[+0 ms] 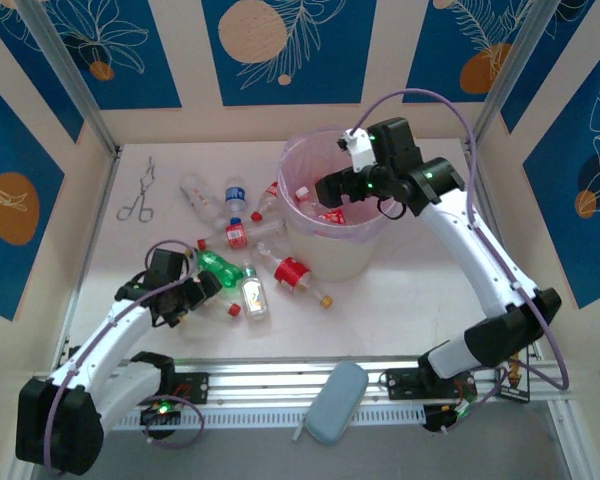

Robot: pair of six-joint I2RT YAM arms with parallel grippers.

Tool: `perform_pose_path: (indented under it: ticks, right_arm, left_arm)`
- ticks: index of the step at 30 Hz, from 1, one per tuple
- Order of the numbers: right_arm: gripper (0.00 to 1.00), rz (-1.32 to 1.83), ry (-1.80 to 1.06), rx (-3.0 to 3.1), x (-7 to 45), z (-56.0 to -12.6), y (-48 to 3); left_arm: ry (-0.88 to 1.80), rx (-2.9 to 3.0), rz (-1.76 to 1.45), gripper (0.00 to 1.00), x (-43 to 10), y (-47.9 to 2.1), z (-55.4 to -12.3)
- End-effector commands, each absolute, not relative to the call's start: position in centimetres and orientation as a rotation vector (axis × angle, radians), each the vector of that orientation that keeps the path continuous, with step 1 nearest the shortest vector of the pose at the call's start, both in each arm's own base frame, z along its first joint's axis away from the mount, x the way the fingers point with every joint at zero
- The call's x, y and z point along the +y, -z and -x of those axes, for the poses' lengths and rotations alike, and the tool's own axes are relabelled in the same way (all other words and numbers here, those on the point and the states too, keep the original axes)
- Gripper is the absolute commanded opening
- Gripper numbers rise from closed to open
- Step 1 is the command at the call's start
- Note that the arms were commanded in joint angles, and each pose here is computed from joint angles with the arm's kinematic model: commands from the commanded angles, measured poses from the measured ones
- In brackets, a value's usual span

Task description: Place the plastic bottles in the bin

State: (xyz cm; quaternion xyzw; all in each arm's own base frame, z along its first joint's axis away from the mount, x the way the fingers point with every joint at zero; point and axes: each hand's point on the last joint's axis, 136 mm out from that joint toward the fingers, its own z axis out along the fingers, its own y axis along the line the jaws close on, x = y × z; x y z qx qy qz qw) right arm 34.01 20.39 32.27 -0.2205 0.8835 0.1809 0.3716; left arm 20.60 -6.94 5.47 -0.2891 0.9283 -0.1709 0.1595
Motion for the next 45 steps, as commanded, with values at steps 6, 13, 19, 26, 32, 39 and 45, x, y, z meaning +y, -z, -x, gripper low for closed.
perform_pose_path:
  ticks: [6,13,19,26,32,39,45]
  right_arm:
    - [0.99,0.505,-0.527,2.242,19.4,-32.9,-32.7]
    - [0.99,0.488,-0.527,2.254,19.2,-32.9,-32.0]
    - [0.99,0.483,-0.535,2.260,19.3,-32.9,-31.7]
    - [1.00,0.468,-0.583,2.265,19.6,-32.5,-31.8]
    - [1.00,0.416,-0.633,2.235,19.5,-31.7,-33.3]
    - [0.99,0.430,-0.807,2.081,21.2,-30.2,-36.2]
    - [0.99,0.514,-0.888,2.017,24.9,-28.9,-38.6]
  left_arm:
    - [0.579,2.656,0.987,0.94,-7.9,-1.9,-19.7]
    - [0.518,2.662,0.965,0.71,-7.2,-2.1,-19.3]
    - [0.478,2.666,0.929,0.64,-6.8,-2.5,-19.3]
    - [0.440,2.648,0.792,0.63,-6.6,-4.8,-20.8]
    - [0.338,2.597,0.493,0.53,-6.3,-10.5,-24.7]
    - [0.491,2.447,0.230,0.38,-9.5,-16.4,-29.7]
    - [0.727,2.208,0.141,0.25,-12.6,-22.4,-32.5]
